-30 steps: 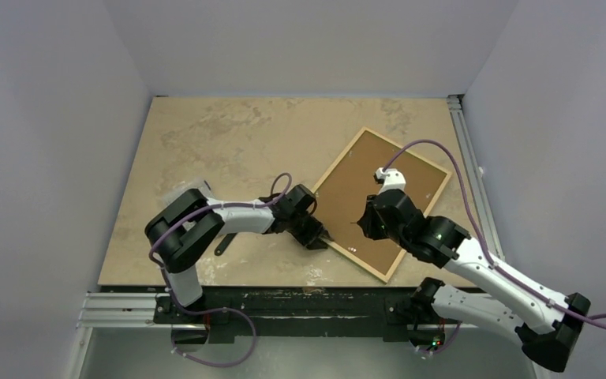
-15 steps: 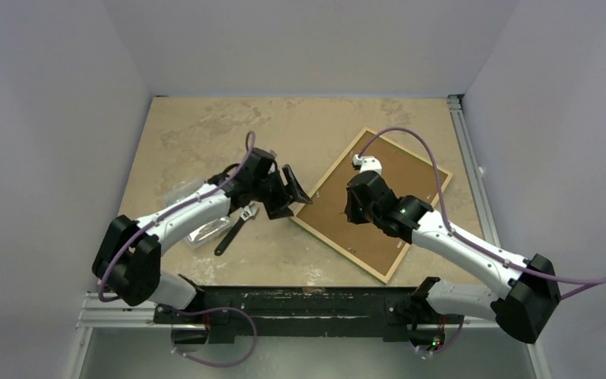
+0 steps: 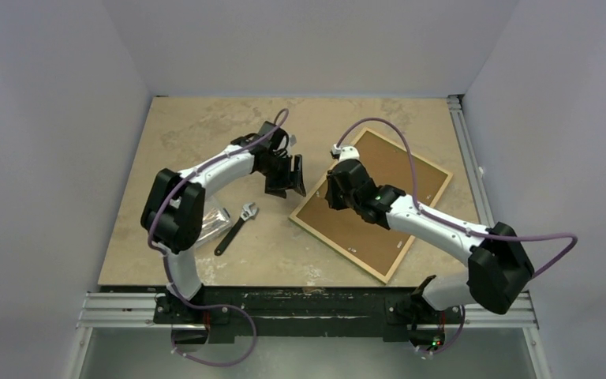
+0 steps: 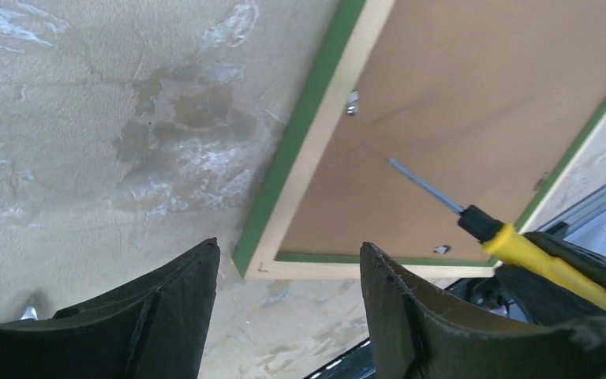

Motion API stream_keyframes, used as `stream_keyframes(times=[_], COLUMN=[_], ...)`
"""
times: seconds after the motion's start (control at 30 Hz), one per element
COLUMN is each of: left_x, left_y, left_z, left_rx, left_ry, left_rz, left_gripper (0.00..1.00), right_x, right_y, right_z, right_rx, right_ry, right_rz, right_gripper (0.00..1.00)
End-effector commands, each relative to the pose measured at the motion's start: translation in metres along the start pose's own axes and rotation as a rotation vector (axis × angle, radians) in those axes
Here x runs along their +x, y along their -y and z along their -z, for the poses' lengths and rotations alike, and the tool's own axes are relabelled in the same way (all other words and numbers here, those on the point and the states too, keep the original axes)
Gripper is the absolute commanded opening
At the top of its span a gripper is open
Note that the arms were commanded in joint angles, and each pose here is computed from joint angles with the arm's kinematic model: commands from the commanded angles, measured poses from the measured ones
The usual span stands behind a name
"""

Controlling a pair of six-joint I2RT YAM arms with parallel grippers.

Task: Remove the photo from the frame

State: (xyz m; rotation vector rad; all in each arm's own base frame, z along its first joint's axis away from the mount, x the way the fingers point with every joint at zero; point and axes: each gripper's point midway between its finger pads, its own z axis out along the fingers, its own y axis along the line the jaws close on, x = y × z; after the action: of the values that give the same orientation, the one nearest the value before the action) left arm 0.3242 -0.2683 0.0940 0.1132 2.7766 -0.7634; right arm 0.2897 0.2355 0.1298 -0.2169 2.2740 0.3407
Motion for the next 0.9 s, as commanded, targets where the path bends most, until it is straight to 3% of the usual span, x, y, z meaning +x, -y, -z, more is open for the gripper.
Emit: stream_keyframes(times=[0.0,0.23,0.57,0.77,0.87], left_x=[0.004,0.009,0.033,0.034,0.035], left_y=[-0.008,-0.024,-0.015,-0.031,-0.035], left_z=[-0.013,-0.034,-0.063,-0.064,-0.065], left_rx=[0.023,-0.022,-0.034,-0.125,-0.146], left_ry=[-0.053,-0.094,-0.170,-0.183,-0.190], left_rz=[-0.058,-0.054,-0.059,-0.043,-0.035], left_gripper=[0.63,0.58,0.48,0.30,0.27], right_x=[-0.032,-0.033,-0.029,-0.027,-0.027], right_y=[-0.012,-0.020,-0.022,-0.018,-0.014], right_z=[-0.008,-0.019,-0.028,-0.038,-0.044], right_rx=[-0.016,-0.045,-0.045,-0.012,0.026], right_ry=[0.080,0.083,0.076,0.074,0.061], right_rz=[0.009,0.013,0.013,0.021,0.028], right_gripper=[0.00,0.00,0.00,0.00,0.00])
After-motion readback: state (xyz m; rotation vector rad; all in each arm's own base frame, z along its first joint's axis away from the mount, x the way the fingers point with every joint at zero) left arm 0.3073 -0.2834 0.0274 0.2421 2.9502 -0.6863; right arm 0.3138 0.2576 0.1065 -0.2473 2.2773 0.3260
